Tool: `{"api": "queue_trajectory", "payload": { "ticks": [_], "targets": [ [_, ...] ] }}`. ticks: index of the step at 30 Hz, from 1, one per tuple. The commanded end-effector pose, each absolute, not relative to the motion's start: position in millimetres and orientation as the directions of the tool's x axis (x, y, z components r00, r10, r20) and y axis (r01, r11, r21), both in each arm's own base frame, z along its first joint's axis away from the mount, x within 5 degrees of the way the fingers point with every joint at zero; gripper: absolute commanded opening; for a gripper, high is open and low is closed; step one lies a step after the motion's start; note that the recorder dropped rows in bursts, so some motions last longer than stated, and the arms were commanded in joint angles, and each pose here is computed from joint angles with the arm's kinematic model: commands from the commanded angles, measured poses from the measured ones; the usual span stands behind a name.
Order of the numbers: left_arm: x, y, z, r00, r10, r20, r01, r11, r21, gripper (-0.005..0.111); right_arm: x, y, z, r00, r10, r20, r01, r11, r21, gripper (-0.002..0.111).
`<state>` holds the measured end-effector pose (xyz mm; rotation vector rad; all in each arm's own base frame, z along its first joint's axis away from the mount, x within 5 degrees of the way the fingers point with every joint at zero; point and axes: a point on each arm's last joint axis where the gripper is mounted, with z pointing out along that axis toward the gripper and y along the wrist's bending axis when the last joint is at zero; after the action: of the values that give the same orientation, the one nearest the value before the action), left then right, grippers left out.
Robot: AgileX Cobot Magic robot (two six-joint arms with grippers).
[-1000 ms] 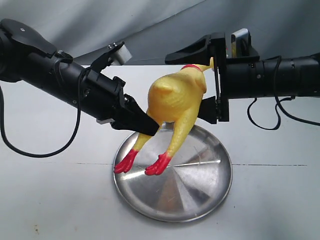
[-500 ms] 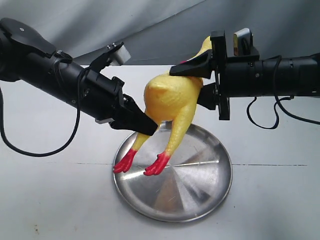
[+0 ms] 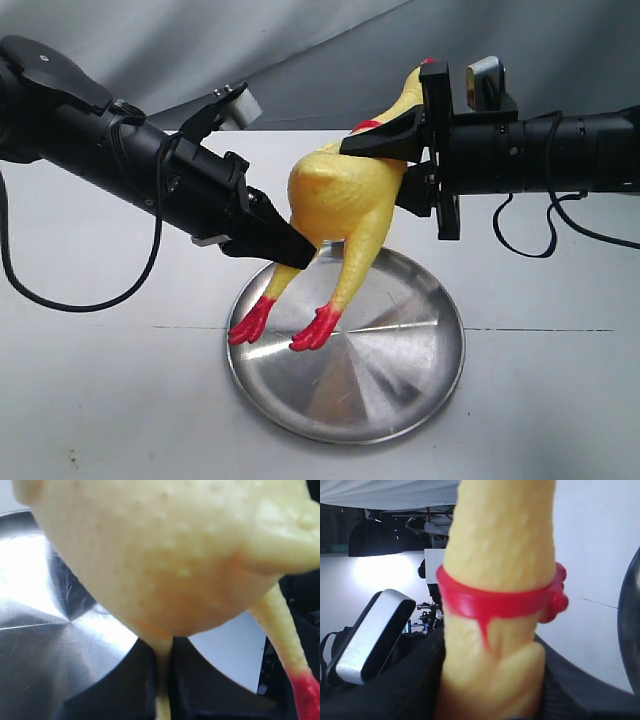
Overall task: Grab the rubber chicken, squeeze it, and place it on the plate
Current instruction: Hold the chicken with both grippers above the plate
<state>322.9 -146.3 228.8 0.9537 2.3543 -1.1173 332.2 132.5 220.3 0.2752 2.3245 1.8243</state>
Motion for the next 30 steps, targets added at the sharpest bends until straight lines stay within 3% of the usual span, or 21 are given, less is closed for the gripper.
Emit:
{"api": "queue_trajectory", "payload": {
  "ticks": [1, 4, 7, 9, 18, 21, 22, 23, 27, 30],
  "targets": [
    [320.9, -147.7, 234.7, -0.698, 0.418, -0.581, 0.715, 0.439, -0.544, 0.000, 336.5, 130.3, 218.9, -0.957, 0.286, -0.047, 0.032, 0.266, 0.963, 0.010],
    [321.0, -147.6, 234.6, -0.698, 0.418, -0.581, 0.715, 0.440, -0.543, 0.000, 335.8, 130.9, 220.4, -0.959, 0.281, -0.037, 0.035, 0.247, 0.968, 0.039],
    [321.2, -147.6, 234.6, -0.698, 0.417, -0.582, 0.715, 0.441, -0.542, 0.000, 335.6, 131.0, 220.6, -0.960, 0.279, -0.036, 0.035, 0.246, 0.969, 0.082],
    [321.2, -147.6, 234.6, -0.698, 0.417, -0.582, 0.715, 0.441, -0.542, 0.000, 336.0, 130.8, 220.3, -0.958, 0.283, -0.038, 0.036, 0.249, 0.968, 0.104],
    [321.2, -147.6, 234.6, -0.698, 0.417, -0.582, 0.715, 0.441, -0.542, 0.000, 337.0, 130.7, 221.2, -0.955, 0.296, -0.030, 0.043, 0.237, 0.971, 0.105],
    [321.2, -147.6, 234.6, -0.698, 0.417, -0.582, 0.715, 0.441, -0.542, 0.000, 337.5, 130.7, 221.8, -0.952, 0.306, -0.011, 0.061, 0.224, 0.973, 0.101],
    [321.2, -147.6, 234.6, -0.698, 0.417, -0.582, 0.715, 0.441, -0.542, 0.000, 337.3, 130.8, 221.8, -0.950, 0.310, 0.020, 0.091, 0.215, 0.973, 0.094],
    [321.2, -147.6, 234.6, -0.698, 0.417, -0.582, 0.715, 0.441, -0.542, 0.000, 336.5, 131.5, 221.7, -0.950, 0.309, 0.051, 0.120, 0.207, 0.971, 0.082],
    [321.4, -147.5, 234.5, -0.698, 0.416, -0.583, 0.715, 0.443, -0.541, 0.000, 335.6, 131.6, 220.9, -0.953, 0.298, 0.043, 0.112, 0.219, 0.969, 0.004],
    [321.4, -147.5, 234.5, -0.698, 0.416, -0.583, 0.715, 0.443, -0.541, 0.000, 334.7, 131.8, 220.7, -0.961, 0.278, -0.002, 0.066, 0.235, 0.970, 0.002]
  ]
}}
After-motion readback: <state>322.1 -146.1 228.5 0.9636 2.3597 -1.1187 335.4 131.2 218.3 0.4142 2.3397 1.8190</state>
